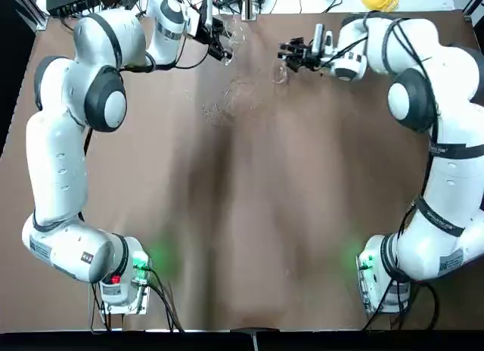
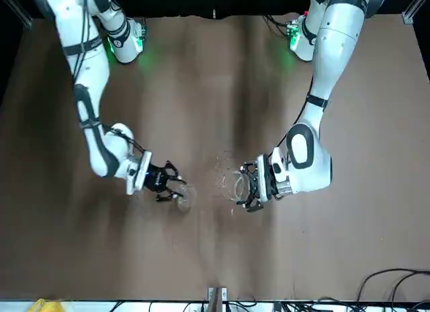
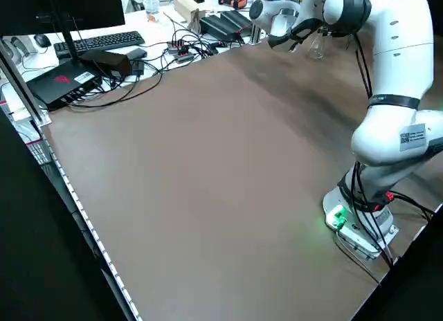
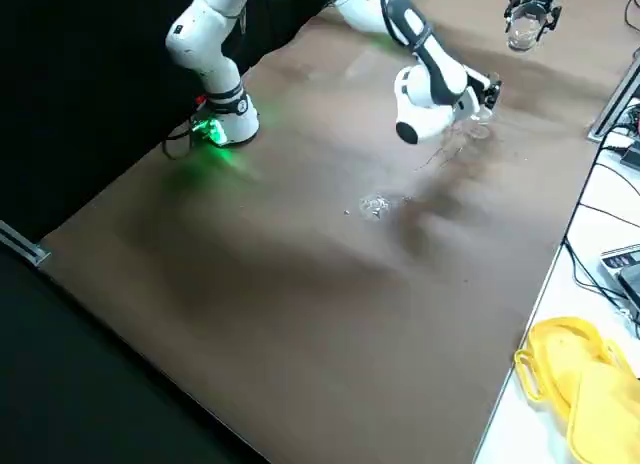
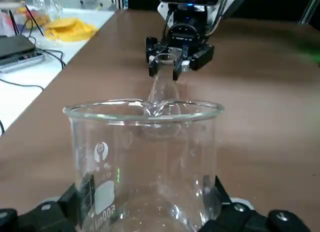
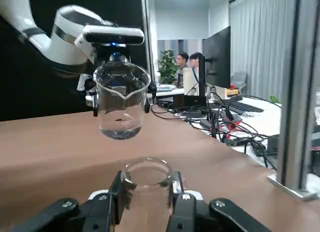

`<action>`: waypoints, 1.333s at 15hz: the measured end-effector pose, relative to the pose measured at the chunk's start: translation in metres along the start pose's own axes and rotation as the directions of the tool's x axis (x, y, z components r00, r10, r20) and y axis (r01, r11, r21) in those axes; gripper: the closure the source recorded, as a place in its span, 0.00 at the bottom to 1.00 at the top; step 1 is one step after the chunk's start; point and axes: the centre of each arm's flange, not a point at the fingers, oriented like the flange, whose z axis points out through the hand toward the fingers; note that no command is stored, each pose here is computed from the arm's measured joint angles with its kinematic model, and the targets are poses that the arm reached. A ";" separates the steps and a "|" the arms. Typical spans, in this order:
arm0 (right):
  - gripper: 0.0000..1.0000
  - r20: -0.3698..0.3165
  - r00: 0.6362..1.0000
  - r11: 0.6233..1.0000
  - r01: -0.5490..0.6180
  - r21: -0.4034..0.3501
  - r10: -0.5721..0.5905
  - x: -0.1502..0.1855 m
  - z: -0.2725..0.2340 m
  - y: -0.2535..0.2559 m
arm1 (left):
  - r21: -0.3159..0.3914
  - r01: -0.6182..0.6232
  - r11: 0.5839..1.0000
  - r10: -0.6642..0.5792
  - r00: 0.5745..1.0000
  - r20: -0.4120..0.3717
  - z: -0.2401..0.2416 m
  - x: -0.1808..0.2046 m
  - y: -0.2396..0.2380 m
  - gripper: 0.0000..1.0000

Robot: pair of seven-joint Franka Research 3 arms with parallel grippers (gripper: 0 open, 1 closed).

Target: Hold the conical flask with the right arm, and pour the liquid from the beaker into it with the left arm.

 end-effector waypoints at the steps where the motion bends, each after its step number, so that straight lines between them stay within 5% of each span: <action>1: 0.61 0.003 1.000 1.000 -0.002 -0.010 0.002 0.001 0.016 -0.010 | -0.002 0.007 1.000 -0.007 1.000 0.017 0.002 0.002 0.001 0.03; 13: 0.61 -0.008 1.000 0.999 -0.007 -0.049 0.006 0.003 0.078 -0.056 | -0.021 -0.022 1.000 0.026 0.983 0.183 0.020 0.022 0.012 0.03; 20: 0.61 0.024 1.000 0.999 -0.017 -0.052 0.018 -0.011 0.085 -0.067 | -0.022 -0.041 0.999 0.045 0.980 0.192 0.023 0.037 0.012 0.03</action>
